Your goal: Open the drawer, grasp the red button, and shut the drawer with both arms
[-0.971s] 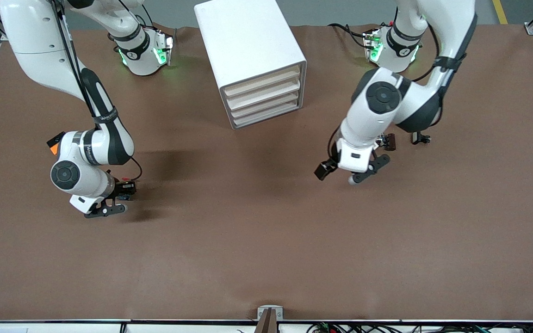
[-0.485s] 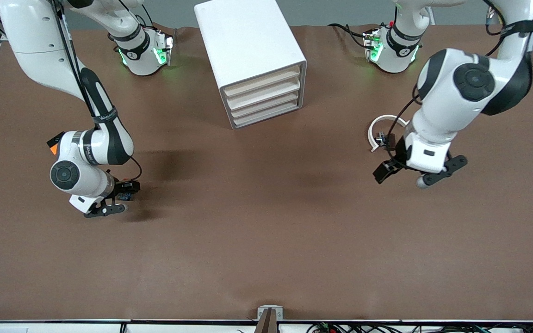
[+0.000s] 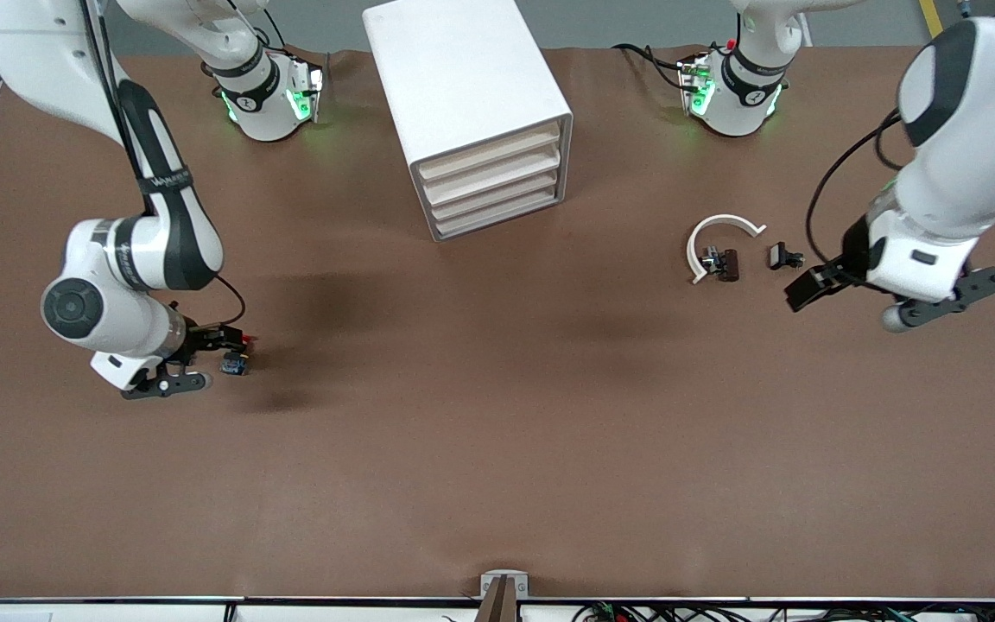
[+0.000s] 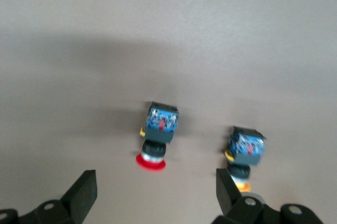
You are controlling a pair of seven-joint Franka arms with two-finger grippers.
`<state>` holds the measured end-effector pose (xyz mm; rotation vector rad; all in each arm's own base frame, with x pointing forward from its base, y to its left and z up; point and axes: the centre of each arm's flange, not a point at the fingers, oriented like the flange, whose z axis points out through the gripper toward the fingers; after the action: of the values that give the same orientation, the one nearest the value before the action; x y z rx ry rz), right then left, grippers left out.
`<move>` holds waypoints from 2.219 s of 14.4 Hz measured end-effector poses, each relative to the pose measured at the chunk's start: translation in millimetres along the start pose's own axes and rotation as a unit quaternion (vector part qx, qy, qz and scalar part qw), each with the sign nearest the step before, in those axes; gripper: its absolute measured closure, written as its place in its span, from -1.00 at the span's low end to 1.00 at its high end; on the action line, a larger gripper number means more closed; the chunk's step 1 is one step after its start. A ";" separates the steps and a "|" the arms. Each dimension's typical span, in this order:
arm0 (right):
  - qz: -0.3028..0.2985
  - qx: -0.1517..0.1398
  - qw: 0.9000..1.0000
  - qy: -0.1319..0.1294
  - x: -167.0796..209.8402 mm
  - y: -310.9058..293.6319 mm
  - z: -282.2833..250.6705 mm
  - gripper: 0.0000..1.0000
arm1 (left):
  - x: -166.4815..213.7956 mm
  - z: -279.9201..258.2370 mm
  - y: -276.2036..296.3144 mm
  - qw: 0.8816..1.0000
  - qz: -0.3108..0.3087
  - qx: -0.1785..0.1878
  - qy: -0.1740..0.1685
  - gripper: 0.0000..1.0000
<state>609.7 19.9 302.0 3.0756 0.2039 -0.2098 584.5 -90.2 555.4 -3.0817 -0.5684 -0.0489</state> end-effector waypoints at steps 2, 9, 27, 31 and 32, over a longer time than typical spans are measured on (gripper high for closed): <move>0.007 0.003 1.000 -0.001 -10.0 -0.4 -42.4 -1.00 | 3.3 -22.5 -18.7 1.000 0.017 0.001 0.008 -1.00; 0.028 0.013 0.999 0.028 -69.8 3.9 -176.5 -1.00 | -11.7 -75.5 -77.5 0.996 0.088 0.015 0.013 -1.00; 0.091 0.015 0.991 0.099 -123.9 70.8 -332.9 -1.00 | -36.2 -90.2 -68.9 0.993 0.118 0.014 0.003 -1.00; 0.091 0.014 0.990 0.103 -124.0 71.1 -336.3 -1.00 | -38.9 -85.0 -64.8 0.984 0.177 0.016 -0.004 -1.00; 0.089 0.014 0.991 0.102 -123.4 70.2 -335.8 -1.00 | -38.9 -84.0 -65.5 0.983 0.185 0.015 -0.006 -1.00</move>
<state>542.2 -44.9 654.4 3.1171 -0.0658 0.1125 522.4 -43.9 638.3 -3.1006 0.0096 -0.0173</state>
